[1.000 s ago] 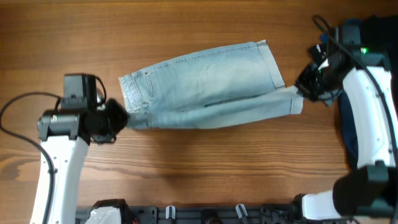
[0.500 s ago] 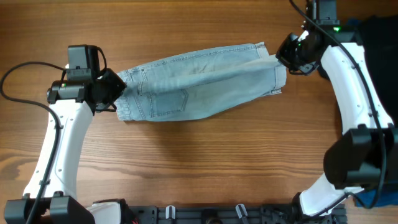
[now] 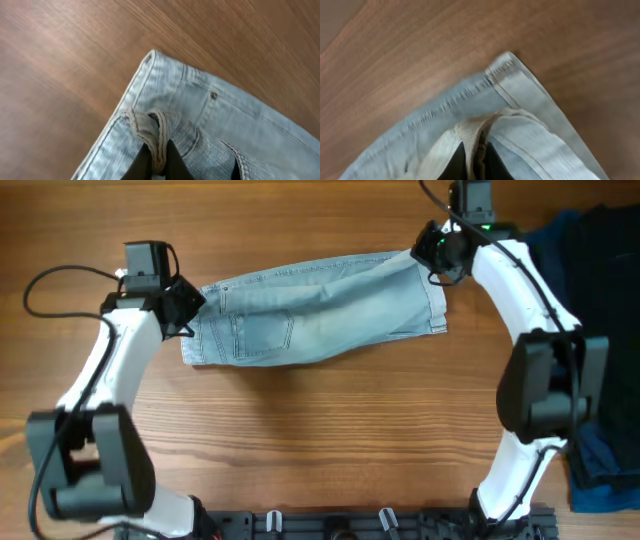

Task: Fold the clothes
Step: 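Lift the near edge and fold it over toward the far edge, then lay the folded edge down and press it flat with both grippers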

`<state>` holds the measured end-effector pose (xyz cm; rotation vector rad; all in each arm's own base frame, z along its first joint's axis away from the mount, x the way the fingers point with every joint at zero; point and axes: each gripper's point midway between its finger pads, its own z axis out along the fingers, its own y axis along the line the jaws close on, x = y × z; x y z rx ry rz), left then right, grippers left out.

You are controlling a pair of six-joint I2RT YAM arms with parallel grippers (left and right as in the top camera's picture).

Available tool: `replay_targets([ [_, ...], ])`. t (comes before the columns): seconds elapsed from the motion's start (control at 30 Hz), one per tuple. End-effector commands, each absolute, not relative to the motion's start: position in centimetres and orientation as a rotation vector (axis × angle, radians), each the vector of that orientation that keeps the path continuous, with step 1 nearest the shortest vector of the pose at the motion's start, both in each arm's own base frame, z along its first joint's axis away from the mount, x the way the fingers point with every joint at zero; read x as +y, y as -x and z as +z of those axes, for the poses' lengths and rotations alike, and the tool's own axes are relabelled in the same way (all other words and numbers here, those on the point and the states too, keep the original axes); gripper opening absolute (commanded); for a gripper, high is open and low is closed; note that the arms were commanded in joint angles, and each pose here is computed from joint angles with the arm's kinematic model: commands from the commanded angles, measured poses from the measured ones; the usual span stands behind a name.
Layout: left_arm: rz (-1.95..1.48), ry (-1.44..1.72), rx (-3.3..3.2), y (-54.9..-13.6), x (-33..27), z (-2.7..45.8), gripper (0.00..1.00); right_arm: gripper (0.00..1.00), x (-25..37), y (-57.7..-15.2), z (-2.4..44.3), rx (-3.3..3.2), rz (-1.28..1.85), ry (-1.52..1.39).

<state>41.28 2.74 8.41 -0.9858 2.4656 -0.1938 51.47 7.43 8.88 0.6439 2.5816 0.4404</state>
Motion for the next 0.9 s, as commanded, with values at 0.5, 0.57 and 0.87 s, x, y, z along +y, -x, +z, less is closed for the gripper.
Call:
replay_targets([
  [0.5, -0.380, 0.691, 2.441, -43.6, 0.3, 12.9, 0.04, 0.13, 10.0, -49.8, 13.4, 2.601, 0.482, -0.052],
  [0.57, -0.368, 0.715, 2.501, -43.6, 0.3, 9.9, 0.06, 0.04, 10.1, -46.9, 9.9, 2.749, 0.486, -0.080],
  [0.87, -0.241, 0.740, 2.547, -46.7, 2.0, -0.5, 0.04, 0.04, 6.6, -38.3, -2.7, 2.983, 0.251, -0.279],
])
